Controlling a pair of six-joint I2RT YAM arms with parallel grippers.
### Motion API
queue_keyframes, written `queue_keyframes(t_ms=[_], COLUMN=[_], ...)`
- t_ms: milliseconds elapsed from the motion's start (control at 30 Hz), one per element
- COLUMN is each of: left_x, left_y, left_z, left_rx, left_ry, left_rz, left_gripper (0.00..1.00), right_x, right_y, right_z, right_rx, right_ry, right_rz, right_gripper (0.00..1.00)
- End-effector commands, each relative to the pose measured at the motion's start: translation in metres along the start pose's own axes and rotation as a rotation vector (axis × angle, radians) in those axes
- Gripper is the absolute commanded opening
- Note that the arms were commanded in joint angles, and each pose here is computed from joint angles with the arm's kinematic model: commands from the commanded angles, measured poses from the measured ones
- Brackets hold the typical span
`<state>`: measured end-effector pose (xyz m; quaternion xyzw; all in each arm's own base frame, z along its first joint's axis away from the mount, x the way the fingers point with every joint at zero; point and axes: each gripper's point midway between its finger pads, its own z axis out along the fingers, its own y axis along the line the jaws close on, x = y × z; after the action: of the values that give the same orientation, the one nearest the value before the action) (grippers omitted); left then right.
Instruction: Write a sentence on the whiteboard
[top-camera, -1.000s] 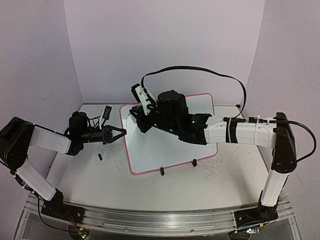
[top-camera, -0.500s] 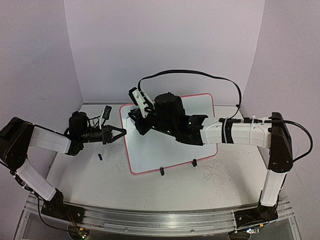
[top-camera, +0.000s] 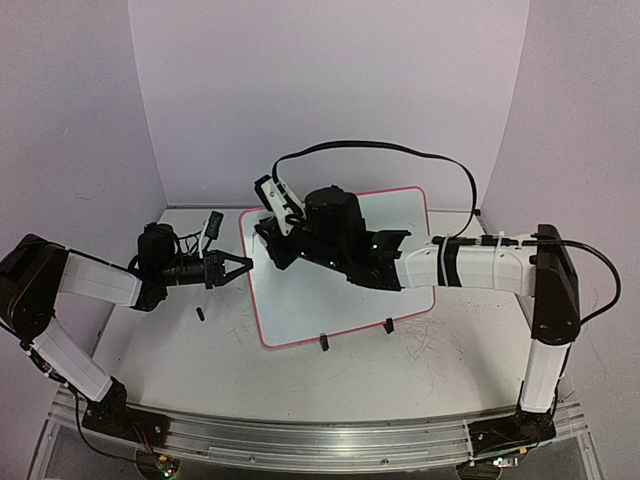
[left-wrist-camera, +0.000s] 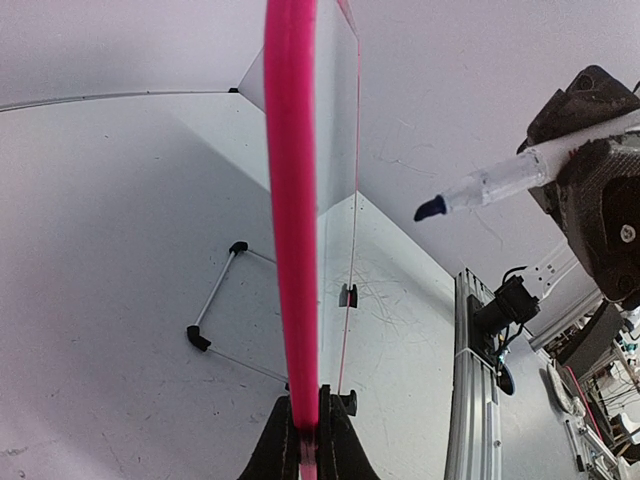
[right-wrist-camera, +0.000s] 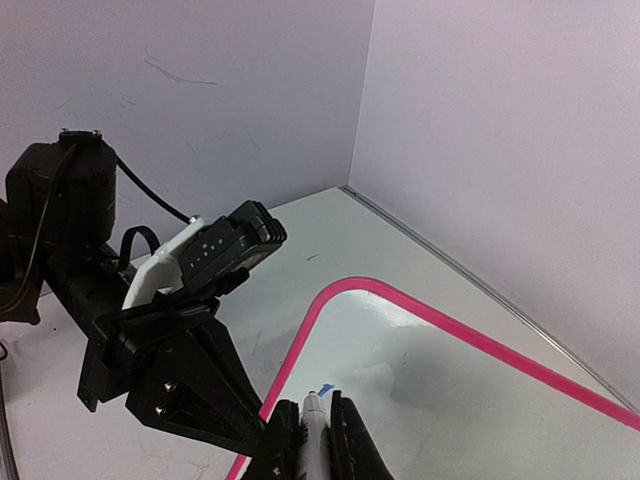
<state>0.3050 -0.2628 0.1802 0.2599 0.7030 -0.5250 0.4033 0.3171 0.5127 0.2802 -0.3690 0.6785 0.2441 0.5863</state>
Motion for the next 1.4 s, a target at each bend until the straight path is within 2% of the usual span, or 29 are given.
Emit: queue_keyframes(t_ms=[0, 700, 1367], left_x=[-0.016, -0.015, -0.015], left_y=[-0.006, -0.005, -0.006], left_z=[0.001, 0.002, 0.001], left_rx=[-0.003, -0.003, -0.006], left_ry=[-0.034, -0.031, -0.032], left_rz=[0.108, 0.106, 0.107], left_gripper=[0.00, 0.00, 0.00], right_x=[-0.028, -0.020, -0.005], right_y=[-0.008, -0.003, -0.020], right_z=[0.000, 0.019, 0.021], right_rx=[0.022, 0.014, 0.119], right_ry=[-0.082, -0.070, -0.024], right_rz=[0.013, 0.010, 0.022], right_gripper=[0.00, 0.00, 0.00])
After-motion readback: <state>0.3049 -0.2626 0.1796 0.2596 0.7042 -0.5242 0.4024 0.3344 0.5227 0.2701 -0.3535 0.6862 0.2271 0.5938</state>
